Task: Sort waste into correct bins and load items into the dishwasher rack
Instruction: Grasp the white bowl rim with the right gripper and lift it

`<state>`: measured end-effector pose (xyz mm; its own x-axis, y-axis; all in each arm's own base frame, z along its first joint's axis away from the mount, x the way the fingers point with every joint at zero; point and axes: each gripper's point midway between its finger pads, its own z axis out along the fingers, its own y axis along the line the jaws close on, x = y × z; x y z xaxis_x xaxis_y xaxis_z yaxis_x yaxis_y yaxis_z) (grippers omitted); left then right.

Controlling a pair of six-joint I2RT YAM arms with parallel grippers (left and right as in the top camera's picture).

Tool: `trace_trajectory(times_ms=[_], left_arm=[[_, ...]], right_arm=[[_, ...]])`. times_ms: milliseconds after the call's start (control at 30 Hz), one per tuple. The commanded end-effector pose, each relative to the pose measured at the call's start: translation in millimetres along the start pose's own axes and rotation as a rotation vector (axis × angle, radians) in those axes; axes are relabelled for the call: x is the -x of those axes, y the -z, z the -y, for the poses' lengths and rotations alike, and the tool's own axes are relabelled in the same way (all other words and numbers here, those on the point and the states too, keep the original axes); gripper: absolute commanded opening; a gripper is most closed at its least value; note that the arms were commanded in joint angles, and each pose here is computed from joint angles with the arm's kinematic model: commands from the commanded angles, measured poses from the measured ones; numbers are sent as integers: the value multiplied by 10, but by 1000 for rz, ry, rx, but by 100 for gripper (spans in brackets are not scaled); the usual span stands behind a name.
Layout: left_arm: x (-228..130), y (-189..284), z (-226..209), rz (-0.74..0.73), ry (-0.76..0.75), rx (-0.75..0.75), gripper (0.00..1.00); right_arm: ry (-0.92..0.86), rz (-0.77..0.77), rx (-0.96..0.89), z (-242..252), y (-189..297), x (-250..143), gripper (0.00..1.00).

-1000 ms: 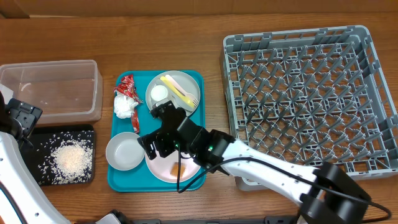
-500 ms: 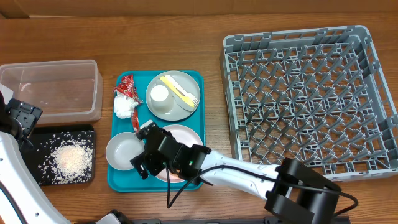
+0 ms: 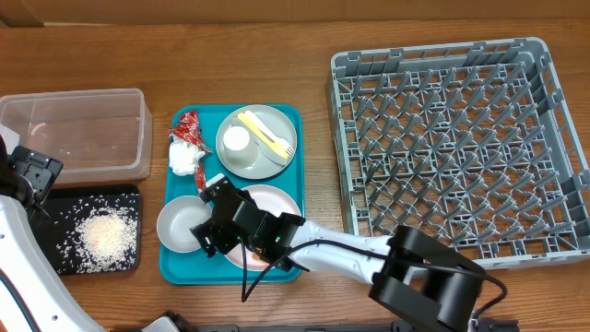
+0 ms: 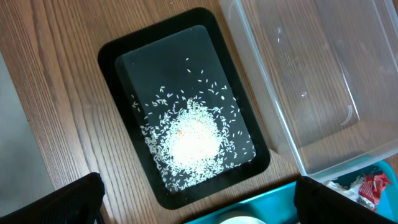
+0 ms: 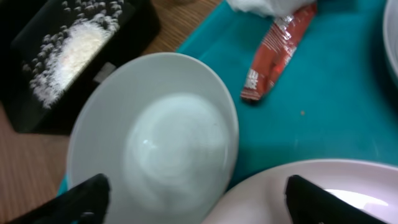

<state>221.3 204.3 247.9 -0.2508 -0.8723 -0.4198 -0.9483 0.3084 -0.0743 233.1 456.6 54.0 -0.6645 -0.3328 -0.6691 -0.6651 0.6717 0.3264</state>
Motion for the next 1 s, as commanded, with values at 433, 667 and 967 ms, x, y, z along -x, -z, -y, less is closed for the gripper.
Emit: trace_trajectory(times_ms=[433, 667, 967], left_arm=[[15, 10, 12, 0, 13, -8, 100], [15, 10, 12, 0, 13, -8, 100], [15, 10, 12, 0, 13, -8, 100]], right_arm=[[75, 72, -48, 66, -178, 233, 77], [100, 67, -50, 84, -233, 193, 72], [105, 57, -50, 106, -295, 133, 52]])
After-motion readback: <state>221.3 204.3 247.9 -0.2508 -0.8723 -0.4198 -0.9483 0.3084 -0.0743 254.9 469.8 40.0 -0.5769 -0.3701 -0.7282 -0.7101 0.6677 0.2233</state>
